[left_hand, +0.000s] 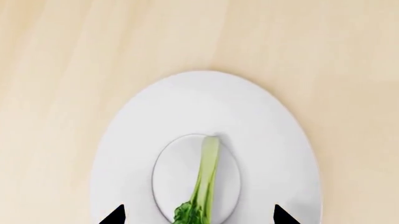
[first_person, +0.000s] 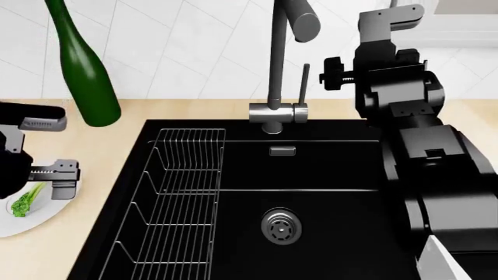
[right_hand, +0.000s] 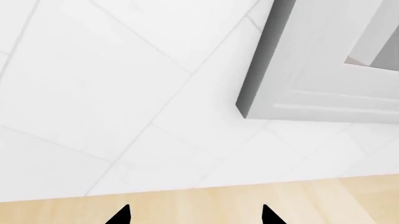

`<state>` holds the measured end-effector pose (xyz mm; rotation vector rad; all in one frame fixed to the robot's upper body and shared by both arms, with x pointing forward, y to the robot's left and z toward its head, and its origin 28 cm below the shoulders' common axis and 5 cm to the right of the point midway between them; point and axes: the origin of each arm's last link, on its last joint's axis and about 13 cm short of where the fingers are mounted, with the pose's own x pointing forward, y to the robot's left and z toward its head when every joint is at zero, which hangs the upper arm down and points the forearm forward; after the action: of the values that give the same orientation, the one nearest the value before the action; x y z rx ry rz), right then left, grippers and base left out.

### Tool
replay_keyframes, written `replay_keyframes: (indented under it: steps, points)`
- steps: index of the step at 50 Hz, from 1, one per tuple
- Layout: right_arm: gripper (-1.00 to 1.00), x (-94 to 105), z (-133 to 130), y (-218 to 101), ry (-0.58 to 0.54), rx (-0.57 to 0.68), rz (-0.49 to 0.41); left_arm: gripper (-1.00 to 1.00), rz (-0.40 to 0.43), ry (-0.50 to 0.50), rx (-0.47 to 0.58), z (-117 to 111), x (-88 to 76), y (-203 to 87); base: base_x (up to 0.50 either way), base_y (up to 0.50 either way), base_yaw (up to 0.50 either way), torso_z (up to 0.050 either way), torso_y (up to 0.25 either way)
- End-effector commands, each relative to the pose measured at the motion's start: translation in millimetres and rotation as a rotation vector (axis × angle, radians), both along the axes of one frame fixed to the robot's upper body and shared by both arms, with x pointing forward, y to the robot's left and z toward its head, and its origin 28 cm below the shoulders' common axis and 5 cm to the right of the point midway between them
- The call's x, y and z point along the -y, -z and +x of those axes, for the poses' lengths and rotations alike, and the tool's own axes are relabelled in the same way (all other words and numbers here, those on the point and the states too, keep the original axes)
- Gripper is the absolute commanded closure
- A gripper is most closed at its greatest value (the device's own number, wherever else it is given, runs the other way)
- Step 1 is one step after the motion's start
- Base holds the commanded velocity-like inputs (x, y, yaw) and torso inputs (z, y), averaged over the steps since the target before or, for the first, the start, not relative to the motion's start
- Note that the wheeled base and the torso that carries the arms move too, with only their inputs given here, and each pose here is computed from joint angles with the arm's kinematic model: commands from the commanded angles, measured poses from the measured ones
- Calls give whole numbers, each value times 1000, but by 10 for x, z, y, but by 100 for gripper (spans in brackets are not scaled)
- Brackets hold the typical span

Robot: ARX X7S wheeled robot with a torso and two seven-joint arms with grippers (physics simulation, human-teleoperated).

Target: Pick the celery from the counter and place it in the sink. Then turn on the sink faucet.

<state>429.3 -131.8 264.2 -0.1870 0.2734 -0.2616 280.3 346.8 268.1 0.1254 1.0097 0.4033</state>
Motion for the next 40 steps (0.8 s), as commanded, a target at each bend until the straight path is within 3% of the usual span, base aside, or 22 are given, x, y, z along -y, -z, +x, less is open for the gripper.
replay_keyframes:
  steps: [1, 40]
  points:
    - [-100, -72, 9, 14, -40, 4, 22, -100, -14, 8, 13, 36, 1, 40, 0, 0, 0, 0, 0]
    - [-100, -69, 12, 38, -45, 8, 22, -100, -39, -6, -13, 83, -43, 189, 0, 0, 0, 0, 0]
